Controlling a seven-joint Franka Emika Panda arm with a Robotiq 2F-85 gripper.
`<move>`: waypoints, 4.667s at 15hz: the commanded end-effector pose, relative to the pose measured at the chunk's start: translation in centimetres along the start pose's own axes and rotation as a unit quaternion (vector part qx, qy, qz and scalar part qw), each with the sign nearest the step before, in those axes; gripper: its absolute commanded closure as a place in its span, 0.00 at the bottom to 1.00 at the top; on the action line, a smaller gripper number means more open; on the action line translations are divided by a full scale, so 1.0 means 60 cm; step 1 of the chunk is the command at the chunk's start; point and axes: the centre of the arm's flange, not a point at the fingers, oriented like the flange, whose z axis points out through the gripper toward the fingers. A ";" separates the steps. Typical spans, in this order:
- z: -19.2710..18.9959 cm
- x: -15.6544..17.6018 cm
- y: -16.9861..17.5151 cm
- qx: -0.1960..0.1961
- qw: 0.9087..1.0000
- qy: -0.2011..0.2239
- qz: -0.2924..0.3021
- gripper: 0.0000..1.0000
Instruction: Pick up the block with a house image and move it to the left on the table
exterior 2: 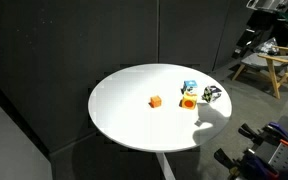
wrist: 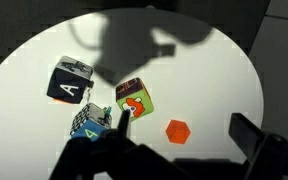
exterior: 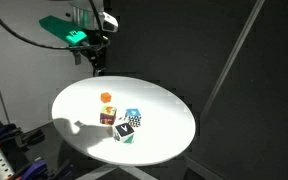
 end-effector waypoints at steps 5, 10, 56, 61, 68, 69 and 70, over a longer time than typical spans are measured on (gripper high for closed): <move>0.000 0.000 0.000 0.000 1.000 0.000 0.000 0.00; 0.007 0.022 -0.015 -0.016 1.000 -0.001 0.015 0.00; 0.286 0.229 -0.020 -0.115 0.984 -0.082 -0.109 0.00; 0.291 0.219 -0.025 -0.121 0.984 -0.087 -0.102 0.00; 0.295 0.226 -0.021 -0.121 0.983 -0.093 -0.100 0.00; 0.298 0.228 -0.020 -0.119 0.983 -0.098 -0.104 0.00; 0.301 0.230 -0.018 -0.116 0.982 -0.105 -0.107 0.00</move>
